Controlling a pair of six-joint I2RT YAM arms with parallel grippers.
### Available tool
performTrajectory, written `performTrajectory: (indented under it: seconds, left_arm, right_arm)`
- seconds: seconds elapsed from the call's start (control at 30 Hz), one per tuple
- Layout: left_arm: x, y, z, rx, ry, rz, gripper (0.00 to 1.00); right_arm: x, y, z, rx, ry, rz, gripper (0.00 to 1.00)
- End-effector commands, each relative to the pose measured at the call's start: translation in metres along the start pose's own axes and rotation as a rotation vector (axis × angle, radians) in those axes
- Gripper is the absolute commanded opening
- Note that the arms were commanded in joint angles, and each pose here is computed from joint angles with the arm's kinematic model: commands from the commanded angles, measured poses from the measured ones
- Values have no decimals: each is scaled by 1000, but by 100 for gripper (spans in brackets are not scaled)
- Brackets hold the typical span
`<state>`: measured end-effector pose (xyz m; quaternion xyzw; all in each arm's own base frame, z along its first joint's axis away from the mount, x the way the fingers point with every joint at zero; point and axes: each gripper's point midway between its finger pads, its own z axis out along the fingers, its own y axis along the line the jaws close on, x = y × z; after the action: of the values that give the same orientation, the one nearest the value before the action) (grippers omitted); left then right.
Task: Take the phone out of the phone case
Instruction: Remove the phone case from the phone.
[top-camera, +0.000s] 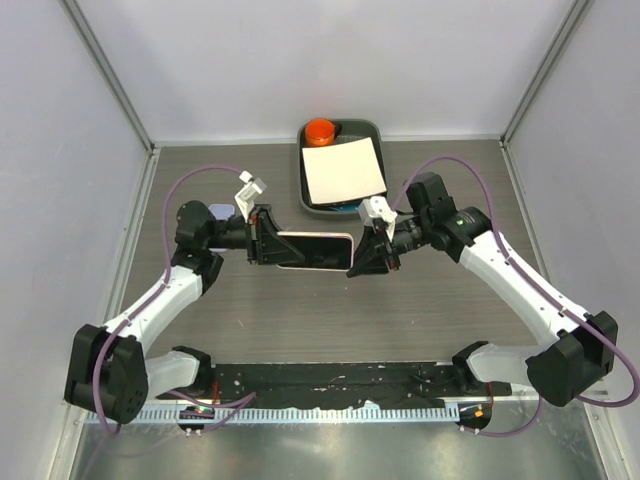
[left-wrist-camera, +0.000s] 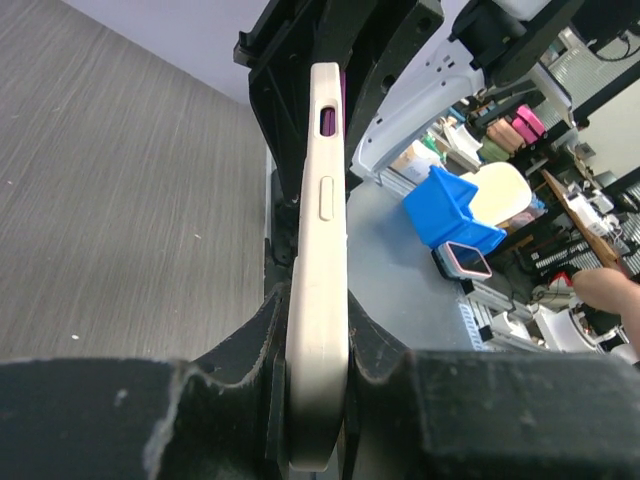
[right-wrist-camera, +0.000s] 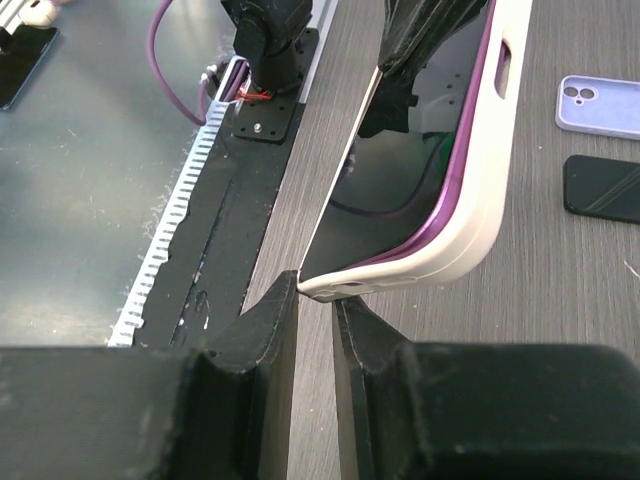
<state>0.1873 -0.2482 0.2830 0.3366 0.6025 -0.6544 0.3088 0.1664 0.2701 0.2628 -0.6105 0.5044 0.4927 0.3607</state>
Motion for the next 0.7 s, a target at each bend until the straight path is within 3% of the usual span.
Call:
performTrajectory:
  seconds: [0.0,0.67]
  left_arm:
    - [-12,-16,4,34,-48,-11,0]
    - [-17,-53,8,133,-72,36,0]
  right_arm:
    - [-45,-13,-1,43,-77,-199,16]
    - [-19,-67,5,193,-29,-132,16]
